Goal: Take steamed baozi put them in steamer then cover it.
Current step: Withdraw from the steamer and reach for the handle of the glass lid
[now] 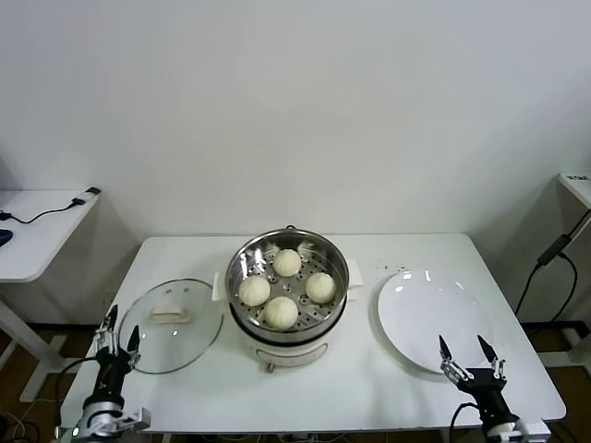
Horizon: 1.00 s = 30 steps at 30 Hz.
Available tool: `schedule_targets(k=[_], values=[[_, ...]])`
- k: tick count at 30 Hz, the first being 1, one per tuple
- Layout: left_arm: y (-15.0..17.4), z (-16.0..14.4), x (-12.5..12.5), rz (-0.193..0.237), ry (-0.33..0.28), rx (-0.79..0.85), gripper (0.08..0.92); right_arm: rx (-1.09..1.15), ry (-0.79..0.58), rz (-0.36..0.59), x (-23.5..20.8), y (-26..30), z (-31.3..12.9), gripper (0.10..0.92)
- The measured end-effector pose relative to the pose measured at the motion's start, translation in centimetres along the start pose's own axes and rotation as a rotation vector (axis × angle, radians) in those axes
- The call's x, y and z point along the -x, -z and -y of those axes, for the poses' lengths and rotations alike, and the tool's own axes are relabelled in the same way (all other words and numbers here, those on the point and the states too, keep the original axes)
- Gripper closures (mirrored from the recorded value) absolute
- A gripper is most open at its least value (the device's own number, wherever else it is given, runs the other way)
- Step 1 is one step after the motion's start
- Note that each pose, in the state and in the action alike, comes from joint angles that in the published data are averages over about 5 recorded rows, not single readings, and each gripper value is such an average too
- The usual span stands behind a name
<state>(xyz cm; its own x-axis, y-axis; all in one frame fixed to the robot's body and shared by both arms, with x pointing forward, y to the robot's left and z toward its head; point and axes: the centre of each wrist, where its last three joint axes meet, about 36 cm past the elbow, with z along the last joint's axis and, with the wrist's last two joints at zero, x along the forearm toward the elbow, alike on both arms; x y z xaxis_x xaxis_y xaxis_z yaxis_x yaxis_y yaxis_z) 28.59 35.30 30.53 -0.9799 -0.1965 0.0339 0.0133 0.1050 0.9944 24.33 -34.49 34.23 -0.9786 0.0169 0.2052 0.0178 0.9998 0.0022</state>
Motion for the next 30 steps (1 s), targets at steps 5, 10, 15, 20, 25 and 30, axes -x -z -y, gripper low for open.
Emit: schedule_targets(k=[5, 10, 15, 20, 25, 30], values=[[0.2, 2.4, 1.4, 0.021, -0.007, 0.060, 0.177, -0.004, -0.023, 0.002, -0.8, 0.3, -0.2, 0.200], [0.9, 4.4, 2.8, 0.046, -0.008, 0.083, 0.177, -0.004, -0.043, 0.005, -1.4, 0.6, -0.3, 0.200], [1.2, 5.8, 4.5, 0.061, -0.007, 0.104, 0.177, -0.003, -0.062, 0.008, -2.1, 0.9, -0.3, 0.200], [1.4, 6.7, 6.3, 0.064, -0.004, 0.119, 0.177, -0.004, -0.082, 0.007, -2.7, 0.9, 0.0, 0.200], [1.6, 6.9, 7.9, 0.064, 0.006, 0.133, 0.177, -0.003, -0.098, 0.005, -3.3, 0.7, 0.0, 0.200], [1.4, 6.8, 9.0, 0.064, 0.017, 0.145, 0.184, 0.001, -0.107, 0.002, -3.8, 0.4, -0.1, 0.200]])
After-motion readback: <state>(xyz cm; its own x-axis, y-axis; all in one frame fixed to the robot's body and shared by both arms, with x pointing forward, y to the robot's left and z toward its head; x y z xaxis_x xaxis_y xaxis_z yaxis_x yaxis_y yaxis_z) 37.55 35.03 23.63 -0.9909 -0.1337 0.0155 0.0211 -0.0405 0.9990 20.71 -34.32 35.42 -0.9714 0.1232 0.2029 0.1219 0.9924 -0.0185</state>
